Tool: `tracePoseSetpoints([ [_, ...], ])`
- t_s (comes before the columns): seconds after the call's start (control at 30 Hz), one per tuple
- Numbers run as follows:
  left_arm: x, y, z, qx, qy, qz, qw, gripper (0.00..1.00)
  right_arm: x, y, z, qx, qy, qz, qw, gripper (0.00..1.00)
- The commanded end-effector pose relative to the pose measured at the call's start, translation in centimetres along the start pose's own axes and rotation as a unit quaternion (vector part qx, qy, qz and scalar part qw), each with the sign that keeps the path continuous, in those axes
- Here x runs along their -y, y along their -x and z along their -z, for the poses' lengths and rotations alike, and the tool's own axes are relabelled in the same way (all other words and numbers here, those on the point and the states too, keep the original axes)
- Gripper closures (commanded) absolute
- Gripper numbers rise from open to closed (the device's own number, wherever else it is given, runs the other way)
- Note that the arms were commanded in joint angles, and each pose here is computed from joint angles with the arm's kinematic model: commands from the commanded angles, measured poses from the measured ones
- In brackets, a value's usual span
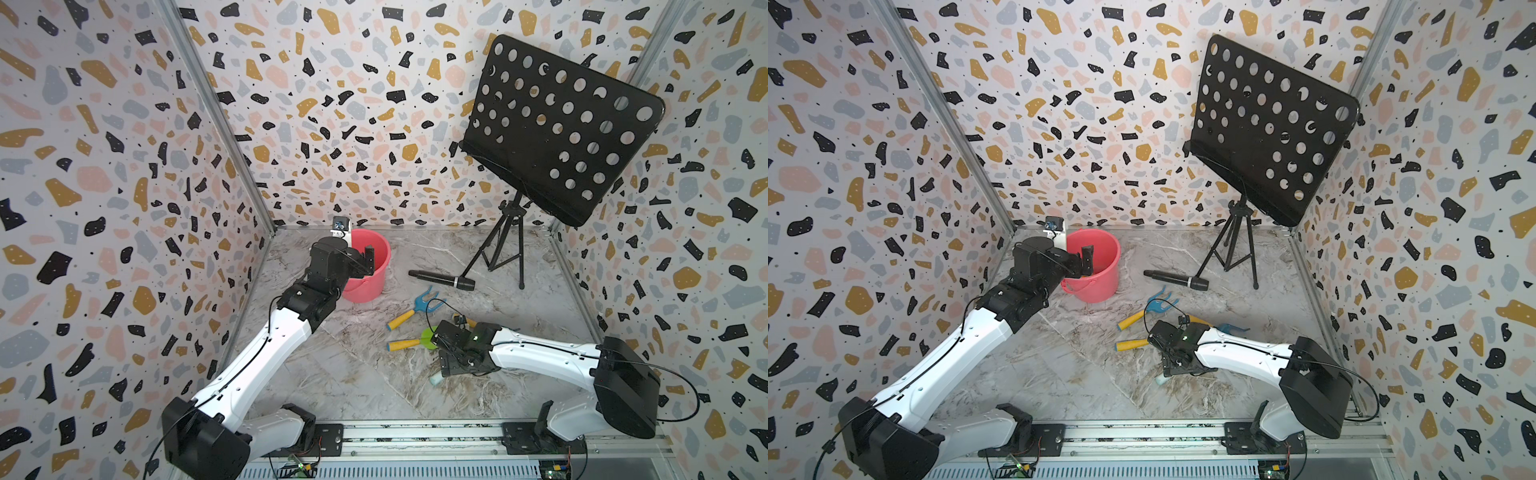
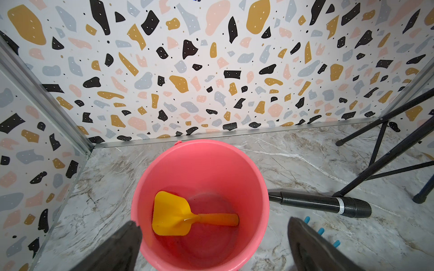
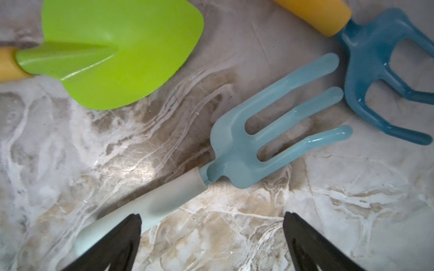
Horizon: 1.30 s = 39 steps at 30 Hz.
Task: Organize the gardening tools
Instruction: Pick up the gardening tool from the center of the board.
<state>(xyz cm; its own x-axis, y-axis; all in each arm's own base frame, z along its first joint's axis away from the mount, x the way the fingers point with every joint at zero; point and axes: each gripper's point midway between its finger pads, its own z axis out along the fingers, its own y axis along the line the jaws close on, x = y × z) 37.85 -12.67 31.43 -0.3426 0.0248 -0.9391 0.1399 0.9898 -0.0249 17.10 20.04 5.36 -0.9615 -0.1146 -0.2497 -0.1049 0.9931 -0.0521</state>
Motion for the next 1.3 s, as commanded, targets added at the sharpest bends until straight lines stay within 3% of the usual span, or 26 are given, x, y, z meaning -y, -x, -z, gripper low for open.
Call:
tracePoseSetpoints([
  [0.0,-0.2,0.4,0.7,0.012,-0.003,0.009,1.000,0.00,-1.2,0.7,0.2,0.000,0.009,-0.025,1.000,0.00],
  [0.27,-0.4,0.0,0.9,0.013,-0.001,0.014,1.000,0.00,-2.0,-0.8,-1.9,-0.048,0.002,-0.013,0.999,0.00],
  [0.53,-0.1,-0.9,0.2,0.006,-0.007,0.025,1.000,0.01,1.9,-4.1,-2.1,-0.078,-0.029,0.008,0.996,0.10],
  [0.73,0.0,-1.0,0.1,0.008,-0.010,0.034,0.999,0.01,3.0,-5.1,-2.3,-0.088,-0.027,0.013,0.996,0.32],
  [1.07,0.1,-1.1,0.0,0.011,-0.013,0.044,0.999,0.00,2.1,-5.6,-3.3,-0.093,0.032,-0.001,0.995,0.75],
  [1.27,0.2,-1.1,0.1,0.006,-0.016,0.051,0.999,0.01,1.9,-4.9,-2.9,-0.067,0.052,0.011,0.996,0.90],
])
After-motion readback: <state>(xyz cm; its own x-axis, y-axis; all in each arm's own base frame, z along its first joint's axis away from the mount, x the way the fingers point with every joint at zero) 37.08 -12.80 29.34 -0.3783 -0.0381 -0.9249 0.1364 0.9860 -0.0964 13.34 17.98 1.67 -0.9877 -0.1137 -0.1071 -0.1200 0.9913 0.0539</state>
